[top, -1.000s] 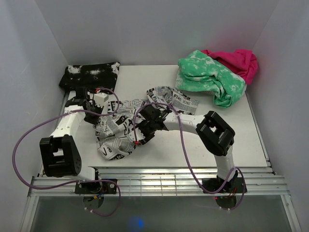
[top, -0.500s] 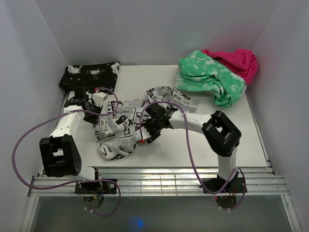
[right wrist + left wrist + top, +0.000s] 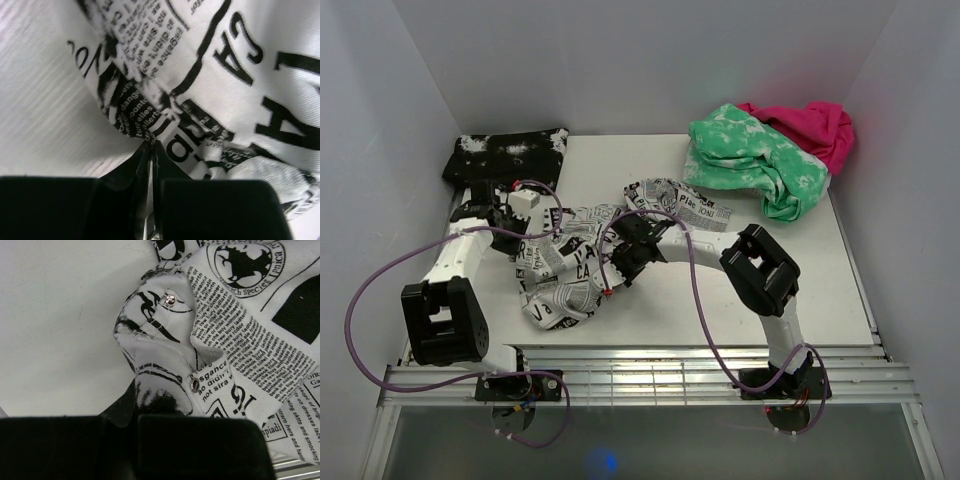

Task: Fold and stack the trousers
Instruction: Flatten the trousers out

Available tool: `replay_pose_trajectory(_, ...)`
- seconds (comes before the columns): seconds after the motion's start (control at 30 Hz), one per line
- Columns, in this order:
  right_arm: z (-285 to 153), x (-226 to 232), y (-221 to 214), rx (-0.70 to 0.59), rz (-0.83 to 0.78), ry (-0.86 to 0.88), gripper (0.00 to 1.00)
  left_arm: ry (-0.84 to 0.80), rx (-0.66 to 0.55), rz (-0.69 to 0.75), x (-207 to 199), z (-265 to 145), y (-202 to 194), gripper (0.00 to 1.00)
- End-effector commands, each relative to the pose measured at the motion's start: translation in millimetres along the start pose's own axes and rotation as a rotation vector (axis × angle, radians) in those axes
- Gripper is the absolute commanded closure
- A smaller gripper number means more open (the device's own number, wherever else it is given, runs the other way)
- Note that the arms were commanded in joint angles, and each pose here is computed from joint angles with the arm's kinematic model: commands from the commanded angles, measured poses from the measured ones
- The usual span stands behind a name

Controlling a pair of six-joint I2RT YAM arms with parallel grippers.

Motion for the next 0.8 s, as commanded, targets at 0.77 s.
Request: replay_pose_trajectory(0.77, -291, 245, -74, 0.358, 0.84, 0.22, 0.92, 0.18, -0.01, 0.264, 15, 14, -48, 1.0)
Point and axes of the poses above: each gripper's point midway between its finger pads, its own z axis out along the fingers, its own x axis along the line the jaws close on, y = z × x, the point moved 3 cm from there along -z, back along the fingers, and after that the axes turned 2 degrees about z, right-handed, at the moved point
